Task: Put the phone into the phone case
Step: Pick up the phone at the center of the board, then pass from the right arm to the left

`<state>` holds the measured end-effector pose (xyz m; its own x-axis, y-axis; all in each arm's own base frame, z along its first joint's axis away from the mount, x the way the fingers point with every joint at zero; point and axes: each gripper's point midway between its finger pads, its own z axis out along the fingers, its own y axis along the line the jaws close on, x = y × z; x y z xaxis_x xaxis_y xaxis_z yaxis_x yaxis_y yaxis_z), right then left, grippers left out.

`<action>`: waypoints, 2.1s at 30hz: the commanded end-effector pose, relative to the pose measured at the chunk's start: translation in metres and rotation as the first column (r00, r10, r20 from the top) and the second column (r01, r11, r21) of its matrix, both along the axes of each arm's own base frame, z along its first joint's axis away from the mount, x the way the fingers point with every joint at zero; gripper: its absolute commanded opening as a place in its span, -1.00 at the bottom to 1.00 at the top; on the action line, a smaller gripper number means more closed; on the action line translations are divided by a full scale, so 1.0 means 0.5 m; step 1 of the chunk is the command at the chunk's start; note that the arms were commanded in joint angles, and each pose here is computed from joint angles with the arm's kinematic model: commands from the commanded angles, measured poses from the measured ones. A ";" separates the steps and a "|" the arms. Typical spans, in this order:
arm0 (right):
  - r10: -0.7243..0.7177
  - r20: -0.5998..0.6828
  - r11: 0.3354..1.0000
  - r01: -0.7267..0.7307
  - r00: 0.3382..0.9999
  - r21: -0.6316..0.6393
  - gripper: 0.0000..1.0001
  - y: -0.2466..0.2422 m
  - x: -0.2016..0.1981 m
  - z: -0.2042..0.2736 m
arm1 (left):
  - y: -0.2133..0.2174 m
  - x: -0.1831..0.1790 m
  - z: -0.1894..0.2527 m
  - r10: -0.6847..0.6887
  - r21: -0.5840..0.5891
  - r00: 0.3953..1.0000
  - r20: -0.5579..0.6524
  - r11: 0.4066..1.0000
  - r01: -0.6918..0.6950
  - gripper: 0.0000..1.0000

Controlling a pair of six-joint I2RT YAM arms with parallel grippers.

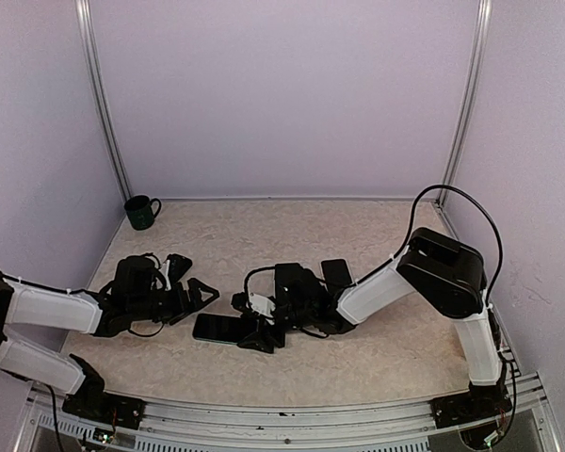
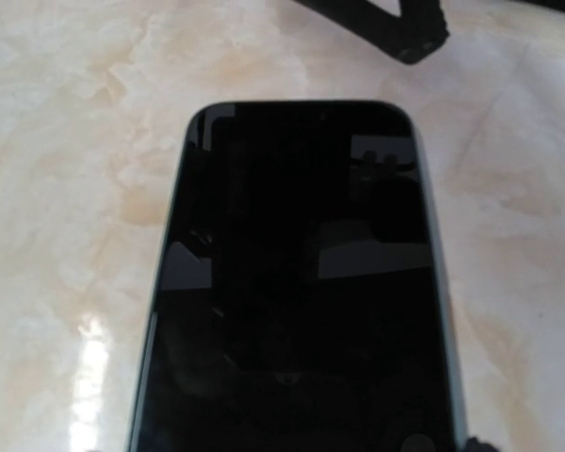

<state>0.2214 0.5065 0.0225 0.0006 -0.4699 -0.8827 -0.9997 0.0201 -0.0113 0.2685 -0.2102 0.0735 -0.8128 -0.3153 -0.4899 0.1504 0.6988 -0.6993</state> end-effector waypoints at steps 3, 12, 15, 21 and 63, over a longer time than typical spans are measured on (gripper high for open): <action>-0.025 -0.007 0.999 0.024 1.000 -0.040 0.14 -0.038 -0.022 -0.023 | 0.014 -0.006 0.010 0.026 -0.007 1.000 0.007 1.000 -0.026 0.98; -0.034 0.050 0.996 0.030 0.998 0.082 0.05 -0.033 -0.027 0.087 | 0.026 -0.035 -0.008 0.028 -0.011 1.000 -0.014 1.000 -0.028 0.98; -0.030 0.069 0.994 0.022 0.997 0.109 0.02 -0.030 -0.034 0.112 | 0.021 -0.046 -0.014 0.011 -0.024 1.000 -0.021 1.000 -0.011 0.98; -0.029 0.111 0.989 0.012 0.993 0.149 -0.06 -0.025 -0.045 0.152 | 0.011 -0.063 -0.026 -0.022 -0.034 0.999 -0.035 0.999 0.021 0.98; -0.034 0.204 0.979 -0.009 0.978 0.206 -0.07 -0.034 -0.071 0.215 | -0.090 -0.145 0.092 -0.279 -0.363 0.955 0.096 0.884 0.295 0.04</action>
<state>0.1848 0.4797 0.0937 0.1243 -0.3637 -0.9232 -0.9879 0.0414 -0.1493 0.2020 -0.2492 0.1064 -0.8863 -0.2547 -0.3868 0.2829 0.3636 -0.8876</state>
